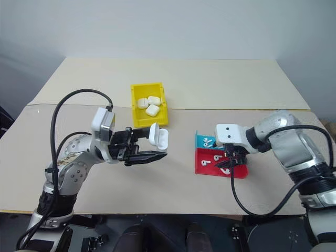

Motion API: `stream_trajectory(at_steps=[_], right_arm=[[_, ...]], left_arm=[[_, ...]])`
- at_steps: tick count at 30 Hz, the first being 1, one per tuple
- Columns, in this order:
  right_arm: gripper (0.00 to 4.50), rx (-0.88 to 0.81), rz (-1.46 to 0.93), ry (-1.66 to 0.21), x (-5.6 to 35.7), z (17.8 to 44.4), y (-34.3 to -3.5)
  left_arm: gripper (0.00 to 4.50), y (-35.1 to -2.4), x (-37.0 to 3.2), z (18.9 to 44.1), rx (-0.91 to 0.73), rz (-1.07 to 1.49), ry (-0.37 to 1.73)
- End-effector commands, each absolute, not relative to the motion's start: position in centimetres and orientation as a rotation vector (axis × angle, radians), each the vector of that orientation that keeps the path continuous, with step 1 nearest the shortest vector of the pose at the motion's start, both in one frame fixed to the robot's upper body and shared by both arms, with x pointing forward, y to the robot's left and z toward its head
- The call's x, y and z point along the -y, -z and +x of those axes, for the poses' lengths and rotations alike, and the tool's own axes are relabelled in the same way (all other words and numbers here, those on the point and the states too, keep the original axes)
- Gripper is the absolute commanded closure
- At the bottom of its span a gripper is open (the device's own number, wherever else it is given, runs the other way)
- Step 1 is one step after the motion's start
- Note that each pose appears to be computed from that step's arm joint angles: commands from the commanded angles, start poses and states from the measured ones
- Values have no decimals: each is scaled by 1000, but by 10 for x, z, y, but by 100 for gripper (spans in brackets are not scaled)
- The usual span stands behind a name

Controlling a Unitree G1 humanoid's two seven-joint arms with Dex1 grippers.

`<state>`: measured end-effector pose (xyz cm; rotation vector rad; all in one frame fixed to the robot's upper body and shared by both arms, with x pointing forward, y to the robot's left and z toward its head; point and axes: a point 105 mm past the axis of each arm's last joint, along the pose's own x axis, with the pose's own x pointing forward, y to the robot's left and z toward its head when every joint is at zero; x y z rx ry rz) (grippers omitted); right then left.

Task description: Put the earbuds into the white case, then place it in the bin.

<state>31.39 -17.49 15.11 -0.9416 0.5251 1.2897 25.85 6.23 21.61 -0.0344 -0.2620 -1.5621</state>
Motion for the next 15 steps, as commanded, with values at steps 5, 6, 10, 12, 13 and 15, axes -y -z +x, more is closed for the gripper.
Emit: stream_trajectory(at_steps=[5, 6, 10, 12, 13, 15], right_arm=[[58, -533, -949, -1334, 159, 307, -153], [75, -549, -949, -1336, 158, 306, -149], [181, -579, -957, -1313, 156, 307, -140], [210, -584, -962, -1288, 155, 312, -138], [210, -586, -965, -1282, 154, 313, -138], [210, -586, -969, -1279, 153, 315, -138]], left_arm=[[170, -225, -65, 257, 300, -3, 1552], [170, -225, -65, 257, 300, -3, 1551], [170, -225, -67, 256, 298, -4, 1548], [170, -224, -67, 256, 295, -7, 1546], [170, -224, -68, 256, 294, -9, 1545], [170, -222, -68, 256, 288, -13, 1542]])
